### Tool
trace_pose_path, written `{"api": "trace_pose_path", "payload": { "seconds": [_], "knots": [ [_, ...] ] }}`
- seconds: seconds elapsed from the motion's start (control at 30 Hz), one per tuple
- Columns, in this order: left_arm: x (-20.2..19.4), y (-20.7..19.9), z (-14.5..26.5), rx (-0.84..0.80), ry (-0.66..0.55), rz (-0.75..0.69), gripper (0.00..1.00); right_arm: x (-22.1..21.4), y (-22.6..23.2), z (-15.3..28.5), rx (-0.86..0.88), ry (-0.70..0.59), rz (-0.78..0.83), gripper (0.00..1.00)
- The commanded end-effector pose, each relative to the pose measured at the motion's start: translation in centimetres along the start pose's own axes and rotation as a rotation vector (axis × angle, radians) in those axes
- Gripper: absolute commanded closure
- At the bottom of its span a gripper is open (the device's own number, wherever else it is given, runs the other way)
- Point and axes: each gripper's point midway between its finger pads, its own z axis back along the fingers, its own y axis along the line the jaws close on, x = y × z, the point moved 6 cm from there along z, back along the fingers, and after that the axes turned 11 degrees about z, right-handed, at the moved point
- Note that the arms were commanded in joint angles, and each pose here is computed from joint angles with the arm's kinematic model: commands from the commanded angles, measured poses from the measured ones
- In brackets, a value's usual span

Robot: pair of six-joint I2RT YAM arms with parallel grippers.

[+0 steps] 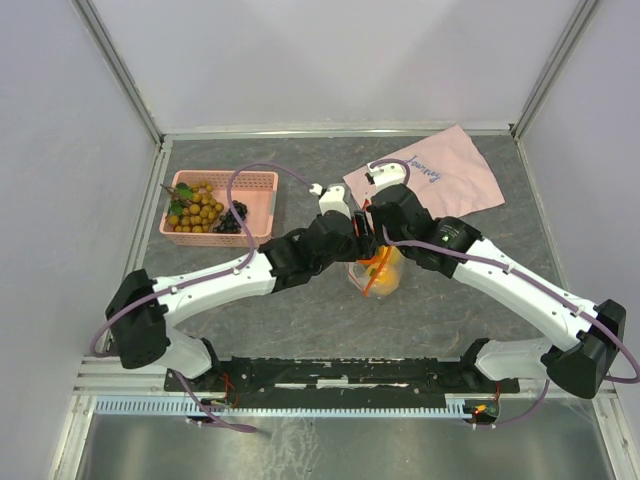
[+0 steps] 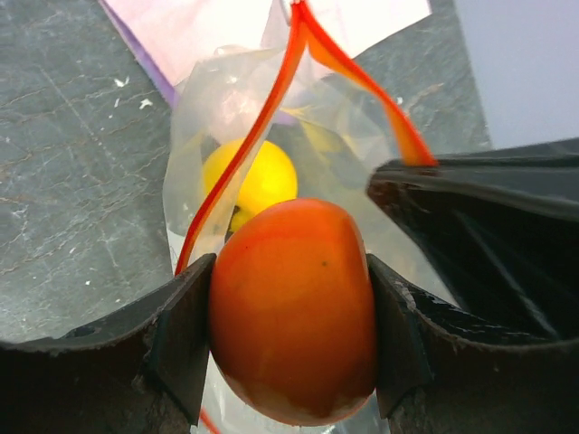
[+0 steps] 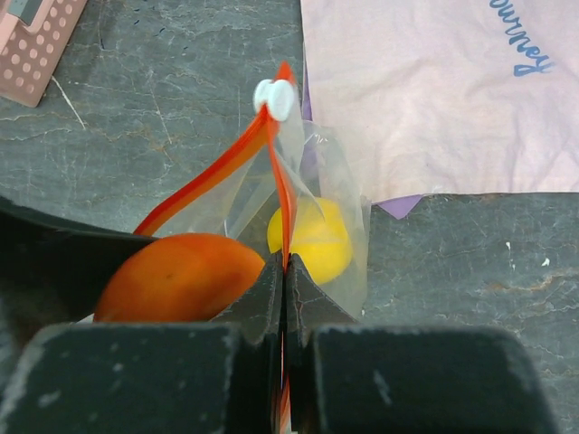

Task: Place the food in the zip-top bag and seal the zipper
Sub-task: Place the fake fruit in the zipper food storage bag.

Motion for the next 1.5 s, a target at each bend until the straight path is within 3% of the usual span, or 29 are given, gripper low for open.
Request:
{"api": "trace_pose_path", "payload": {
  "seconds": [0.0, 0.47, 0.67, 1.07, 1.47],
  "knots": [
    [1.3, -1.1, -1.1, 0.012, -0.081, 0.033, 0.79, 2.0, 0.0, 1.0, 0.025, -0.08, -0.03, 0.98],
    [2.8, -1.1, -4.1, 0.01, -0.318, 0.161, 0.76, 1.5, 0.6, 1.1, 0.073, -0.079, -0.053, 0.99],
    [2.5, -1.0, -5.7, -0.002, -0.363, 0.198, 0.73, 1.2, 0.7, 1.2, 0.087, -0.079, -0.064, 0.98],
    [1.9, -1.0, -7.0, -0.025, -0.369, 0.182, 0.32, 0.8, 0.6, 1.0, 0.075, -0.071, -0.061, 0.98],
    [1.6, -1.3, -4.4, -0.06, -0.266, 0.145, 0.2, 0.8, 0.4, 0.9, 0.057, -0.074, -0.063, 0.97]
  ]
}}
